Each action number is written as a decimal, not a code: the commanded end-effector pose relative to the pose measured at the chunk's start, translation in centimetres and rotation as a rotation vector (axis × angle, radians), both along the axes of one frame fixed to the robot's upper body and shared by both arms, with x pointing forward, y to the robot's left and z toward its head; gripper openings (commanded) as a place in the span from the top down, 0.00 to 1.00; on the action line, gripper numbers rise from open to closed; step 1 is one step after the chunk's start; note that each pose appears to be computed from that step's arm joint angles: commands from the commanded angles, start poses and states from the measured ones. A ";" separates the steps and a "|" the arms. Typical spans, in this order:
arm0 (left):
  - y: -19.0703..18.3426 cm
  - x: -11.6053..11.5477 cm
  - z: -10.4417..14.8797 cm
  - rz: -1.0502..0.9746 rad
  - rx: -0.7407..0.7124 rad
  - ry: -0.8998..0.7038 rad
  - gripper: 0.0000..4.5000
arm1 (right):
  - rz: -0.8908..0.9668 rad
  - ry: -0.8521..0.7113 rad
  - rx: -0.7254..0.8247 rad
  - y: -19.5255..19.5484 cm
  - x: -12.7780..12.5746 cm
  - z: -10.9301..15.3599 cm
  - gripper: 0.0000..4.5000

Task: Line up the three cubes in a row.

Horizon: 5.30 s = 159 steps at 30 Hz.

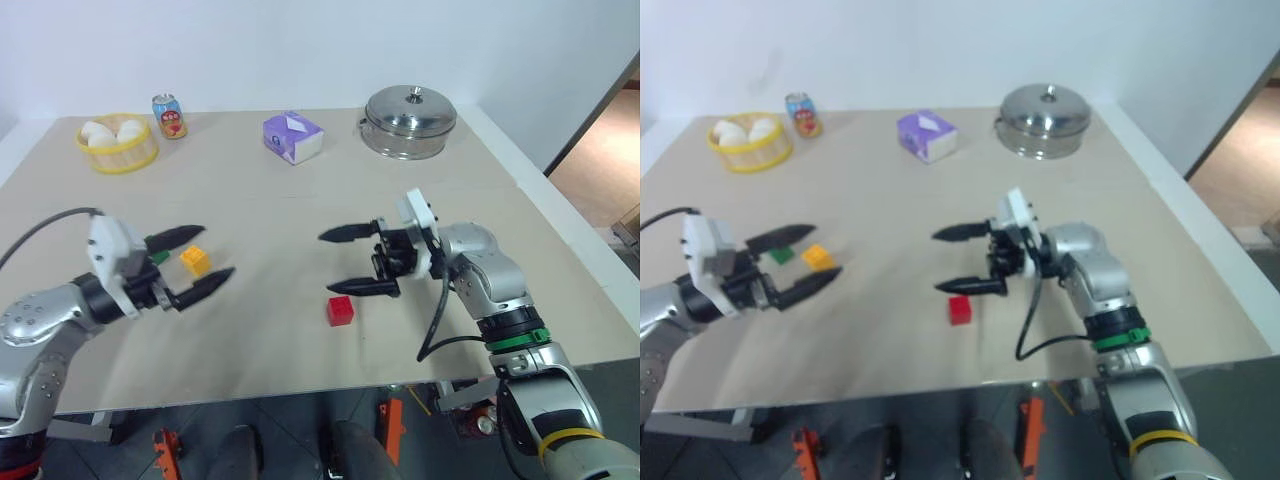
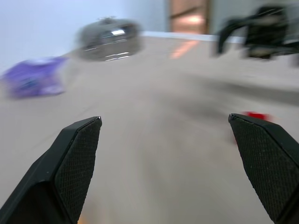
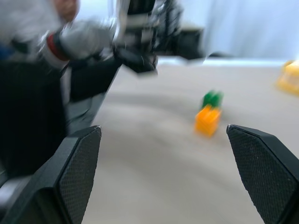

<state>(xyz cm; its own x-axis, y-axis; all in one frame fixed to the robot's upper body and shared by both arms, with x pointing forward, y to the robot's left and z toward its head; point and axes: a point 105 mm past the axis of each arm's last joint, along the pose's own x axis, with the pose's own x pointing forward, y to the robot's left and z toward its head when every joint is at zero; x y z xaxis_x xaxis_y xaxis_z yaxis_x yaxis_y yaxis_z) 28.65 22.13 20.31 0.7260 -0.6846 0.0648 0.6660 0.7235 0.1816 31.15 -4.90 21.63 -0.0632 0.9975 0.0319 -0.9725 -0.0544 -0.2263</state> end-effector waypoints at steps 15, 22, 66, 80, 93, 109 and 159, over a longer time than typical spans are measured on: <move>10.1 6.0 -3.4 0.146 0.086 0.186 0.00 | -0.118 -0.084 0.079 2.7 -0.6 2.8 0.01; 9.4 8.3 -5.8 0.181 0.136 0.251 0.00 | -0.153 -0.095 0.093 2.4 -0.9 3.0 0.01; -7.7 1.9 -1.6 -0.502 0.202 0.129 0.70 | -0.187 -0.007 -0.124 -4.1 -2.1 0.5 0.00; -12.1 0.7 -8.4 -0.554 0.207 0.233 0.70 | -0.235 -0.012 -0.144 -4.8 -2.5 0.2 0.00; -12.3 1.5 -8.9 -0.578 0.282 0.203 0.70 | -0.238 -0.016 -0.161 -4.9 -2.4 -0.1 0.00; -12.4 1.2 -9.9 -0.626 0.373 0.187 0.70 | -0.238 -0.020 -0.154 -4.8 -2.4 0.1 0.00; 2.3 6.4 -2.6 0.077 0.088 0.094 0.01 | -0.098 -0.017 -0.025 0.0 -2.7 1.3 0.00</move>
